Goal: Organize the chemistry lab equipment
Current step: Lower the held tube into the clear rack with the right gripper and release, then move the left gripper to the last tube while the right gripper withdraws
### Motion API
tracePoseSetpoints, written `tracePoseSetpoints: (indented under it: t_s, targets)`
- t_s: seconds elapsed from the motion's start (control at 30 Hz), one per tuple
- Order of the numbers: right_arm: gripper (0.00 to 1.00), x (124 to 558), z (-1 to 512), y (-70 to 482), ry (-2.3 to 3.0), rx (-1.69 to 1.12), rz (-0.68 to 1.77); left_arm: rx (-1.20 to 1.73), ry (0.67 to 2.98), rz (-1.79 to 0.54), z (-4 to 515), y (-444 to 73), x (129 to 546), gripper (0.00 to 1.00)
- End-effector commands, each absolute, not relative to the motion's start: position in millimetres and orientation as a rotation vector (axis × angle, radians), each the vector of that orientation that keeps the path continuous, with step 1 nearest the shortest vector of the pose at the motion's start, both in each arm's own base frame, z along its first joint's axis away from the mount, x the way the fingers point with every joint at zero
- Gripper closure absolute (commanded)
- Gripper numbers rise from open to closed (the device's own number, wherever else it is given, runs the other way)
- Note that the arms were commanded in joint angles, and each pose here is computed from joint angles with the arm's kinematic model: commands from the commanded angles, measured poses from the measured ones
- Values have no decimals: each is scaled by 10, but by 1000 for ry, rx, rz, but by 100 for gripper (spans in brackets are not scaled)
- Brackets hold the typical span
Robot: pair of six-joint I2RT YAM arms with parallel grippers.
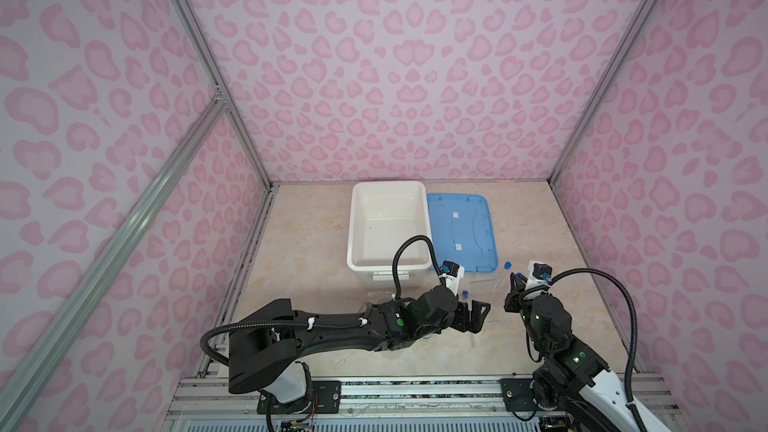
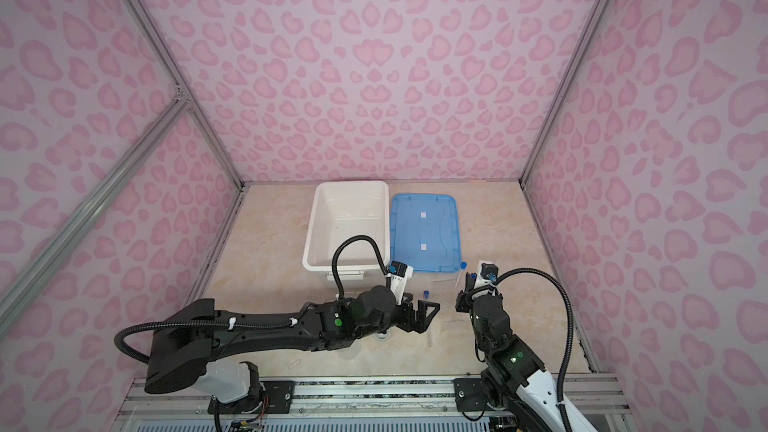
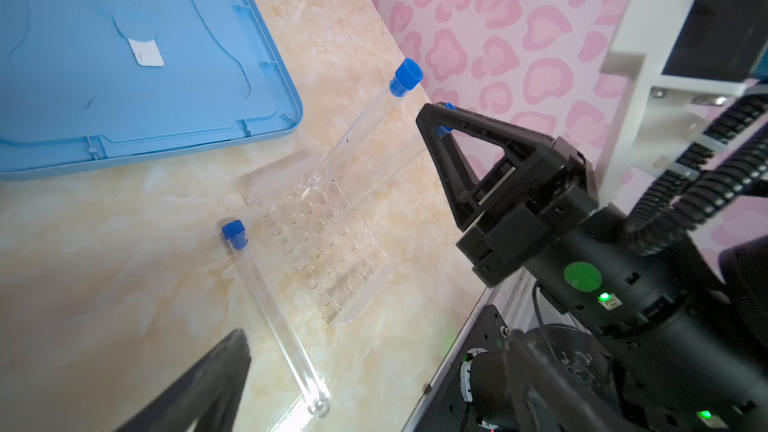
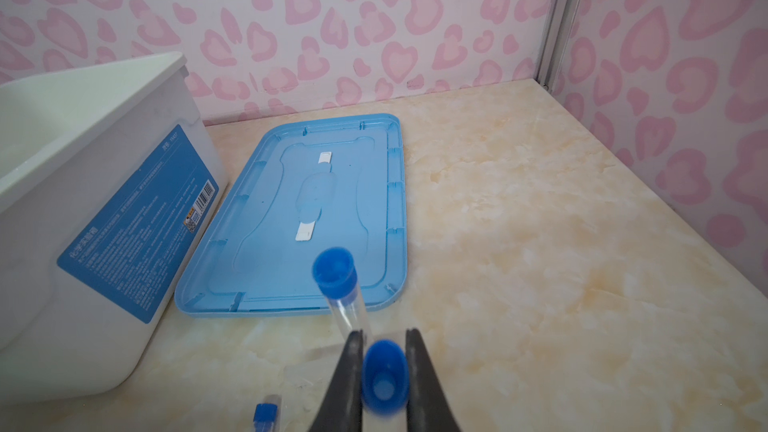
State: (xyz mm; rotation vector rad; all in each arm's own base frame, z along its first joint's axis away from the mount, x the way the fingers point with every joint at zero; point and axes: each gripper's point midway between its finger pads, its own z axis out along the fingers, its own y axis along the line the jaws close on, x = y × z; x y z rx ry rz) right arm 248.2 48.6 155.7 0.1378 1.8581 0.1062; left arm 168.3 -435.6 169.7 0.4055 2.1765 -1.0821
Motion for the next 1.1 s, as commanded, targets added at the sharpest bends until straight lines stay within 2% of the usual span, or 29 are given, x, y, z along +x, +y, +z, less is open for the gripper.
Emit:
tracePoseSetpoints:
  t_s: [0.0,0.13,0.53,0.63,0.73,0.77,0.93,1.07]
  targets:
    - [87,2507,1568,479,1836,178,124,387,2168,-1080,1718,-4354,1714,3]
    - [83,2521,1475,453,1857,217,115,381,2168,-1071,1706,-4336,1732,3]
    - [48,2439,1578,385,1831,245,126,373,2178,-1043,1667,-4298,1746,3]
    - [31,2417,1682,359,1827,260,127,371,2200,-1010,1614,-4291,1763,1]
    - [11,2406,1858,350,1819,279,142,357,2262,-918,1482,-4260,1806,4]
    - [2,2407,1927,365,1822,273,150,363,2287,-880,1429,-4255,1816,5]
    - [2,2422,2210,447,1850,238,177,400,2394,-738,1212,-4291,1832,18]
    - [2,2423,2457,462,1847,233,189,442,2463,-616,1074,-4313,1851,34]
